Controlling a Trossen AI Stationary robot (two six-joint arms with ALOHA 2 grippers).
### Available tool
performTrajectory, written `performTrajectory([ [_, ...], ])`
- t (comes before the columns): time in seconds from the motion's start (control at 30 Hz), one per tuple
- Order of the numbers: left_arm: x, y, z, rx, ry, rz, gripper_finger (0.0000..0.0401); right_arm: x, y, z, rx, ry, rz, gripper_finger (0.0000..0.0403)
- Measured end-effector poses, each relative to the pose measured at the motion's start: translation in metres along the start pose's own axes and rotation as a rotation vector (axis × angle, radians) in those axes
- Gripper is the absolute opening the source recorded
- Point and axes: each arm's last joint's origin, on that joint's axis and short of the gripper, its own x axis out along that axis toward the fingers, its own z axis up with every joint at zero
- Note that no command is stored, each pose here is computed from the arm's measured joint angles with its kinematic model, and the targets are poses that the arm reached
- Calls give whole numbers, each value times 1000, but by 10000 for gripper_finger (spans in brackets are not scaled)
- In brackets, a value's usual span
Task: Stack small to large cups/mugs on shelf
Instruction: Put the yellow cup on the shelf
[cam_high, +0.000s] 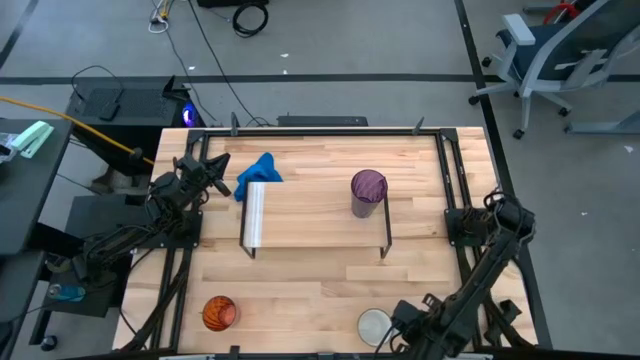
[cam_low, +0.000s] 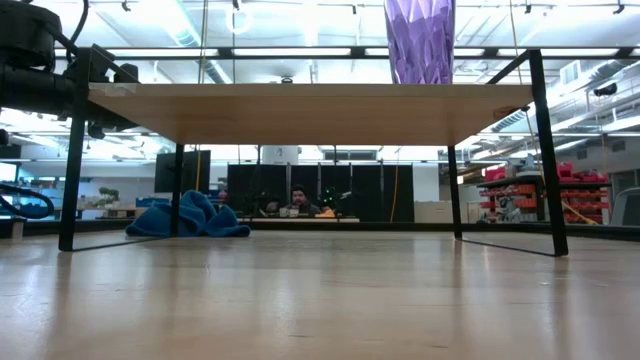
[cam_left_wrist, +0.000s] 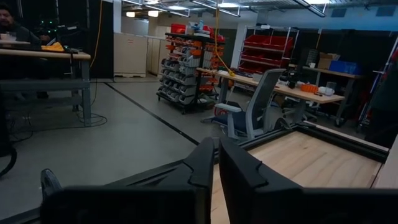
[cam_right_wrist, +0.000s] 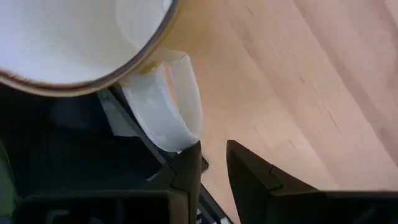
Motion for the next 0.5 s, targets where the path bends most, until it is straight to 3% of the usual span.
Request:
performTrajectory([
  [0.5, 0, 0, -1, 2, 9, 0, 29, 3, 9, 44, -204, -27, 85, 65],
])
